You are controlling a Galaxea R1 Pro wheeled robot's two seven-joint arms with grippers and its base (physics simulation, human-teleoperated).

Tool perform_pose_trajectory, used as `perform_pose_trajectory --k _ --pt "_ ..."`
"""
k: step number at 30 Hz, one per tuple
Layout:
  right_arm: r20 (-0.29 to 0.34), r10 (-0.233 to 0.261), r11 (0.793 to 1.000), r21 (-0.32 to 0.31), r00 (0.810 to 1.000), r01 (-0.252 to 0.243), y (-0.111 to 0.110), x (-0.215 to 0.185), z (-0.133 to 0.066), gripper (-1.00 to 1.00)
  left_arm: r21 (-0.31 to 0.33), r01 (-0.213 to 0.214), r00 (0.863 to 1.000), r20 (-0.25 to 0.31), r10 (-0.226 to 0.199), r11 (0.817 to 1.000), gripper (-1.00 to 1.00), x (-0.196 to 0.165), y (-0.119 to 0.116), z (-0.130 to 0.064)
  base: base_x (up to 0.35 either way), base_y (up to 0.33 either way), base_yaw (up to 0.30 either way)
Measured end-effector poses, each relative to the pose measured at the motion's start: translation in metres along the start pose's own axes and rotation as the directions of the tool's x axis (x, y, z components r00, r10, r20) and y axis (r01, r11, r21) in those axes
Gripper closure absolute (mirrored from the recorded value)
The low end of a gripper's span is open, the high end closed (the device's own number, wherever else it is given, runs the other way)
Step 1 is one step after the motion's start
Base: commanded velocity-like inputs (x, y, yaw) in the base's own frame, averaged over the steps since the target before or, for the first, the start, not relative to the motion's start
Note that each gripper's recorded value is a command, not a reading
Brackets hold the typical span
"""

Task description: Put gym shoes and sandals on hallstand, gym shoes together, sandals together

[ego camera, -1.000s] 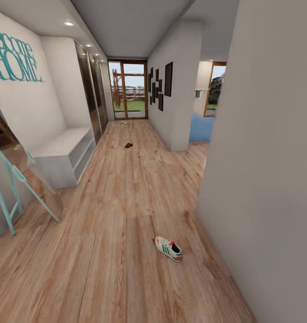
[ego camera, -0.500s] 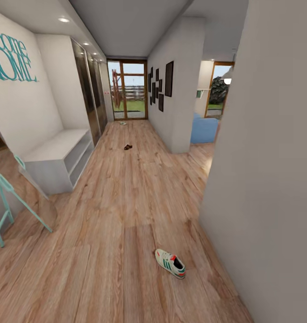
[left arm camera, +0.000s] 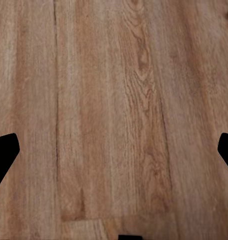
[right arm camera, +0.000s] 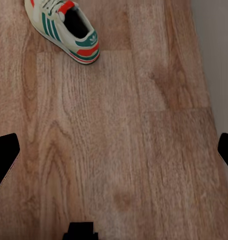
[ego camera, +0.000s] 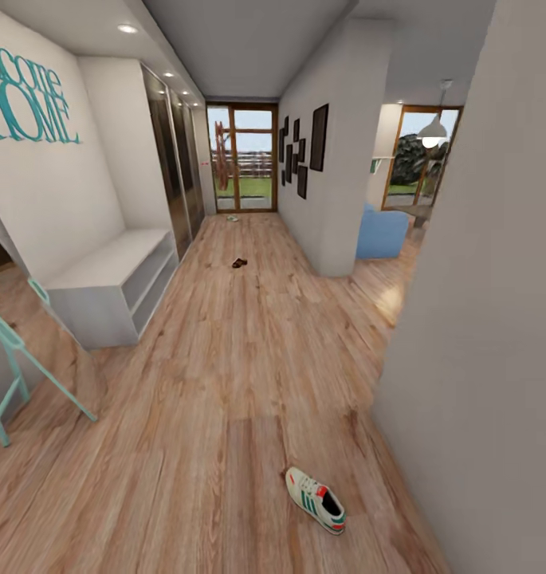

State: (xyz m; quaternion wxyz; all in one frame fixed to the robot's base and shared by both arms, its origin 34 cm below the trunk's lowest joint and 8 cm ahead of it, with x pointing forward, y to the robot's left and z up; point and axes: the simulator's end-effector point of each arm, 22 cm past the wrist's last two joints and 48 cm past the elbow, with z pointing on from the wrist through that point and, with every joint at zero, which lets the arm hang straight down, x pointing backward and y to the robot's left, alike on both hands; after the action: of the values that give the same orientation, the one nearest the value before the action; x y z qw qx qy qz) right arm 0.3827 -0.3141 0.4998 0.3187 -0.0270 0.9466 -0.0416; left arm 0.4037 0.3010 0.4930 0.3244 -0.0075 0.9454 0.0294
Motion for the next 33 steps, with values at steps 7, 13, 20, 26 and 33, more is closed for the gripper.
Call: perform_pose_trajectory --k 7,13,20,26,33 --pt "0.001 0.001 1.000 0.000 1.000 -0.001 0.0000 -0.0003 0.0001 -1.00 0.000 0.000 1.000 -0.002 0.000 1.000 -1.00 0.0008 -0.0001 0.0000 0.335 -0.083 0.053" --pt "0.002 0.000 1.000 -0.002 1.000 0.000 0.0003 -0.0005 0.0001 -1.00 0.000 0.000 1.000 -0.002 0.000 1.000 -1.00 0.0008 -0.0001 0.0001 0.327 -0.104 -0.027" --pt "0.001 0.000 1.000 -0.002 1.000 0.000 0.0001 -0.0004 0.0001 -1.00 0.000 0.000 1.000 -0.002 0.000 1.000 -1.00 0.0008 -0.0001 0.0001 0.291 -0.148 -0.002" --pt "0.001 0.000 1.000 -0.001 1.000 0.000 0.0000 -0.0001 0.0002 -1.00 0.000 0.000 1.000 -0.002 0.000 1.000 -1.00 0.0009 -0.0001 0.0002 0.194 -0.180 0.082" --pt "-0.001 -0.001 1.000 0.000 1.000 0.001 -0.0004 0.0002 0.0003 -1.00 -0.001 -0.001 1.000 -0.003 0.001 1.000 -1.00 0.0016 0.0001 0.0000 0.048 -0.055 0.227"
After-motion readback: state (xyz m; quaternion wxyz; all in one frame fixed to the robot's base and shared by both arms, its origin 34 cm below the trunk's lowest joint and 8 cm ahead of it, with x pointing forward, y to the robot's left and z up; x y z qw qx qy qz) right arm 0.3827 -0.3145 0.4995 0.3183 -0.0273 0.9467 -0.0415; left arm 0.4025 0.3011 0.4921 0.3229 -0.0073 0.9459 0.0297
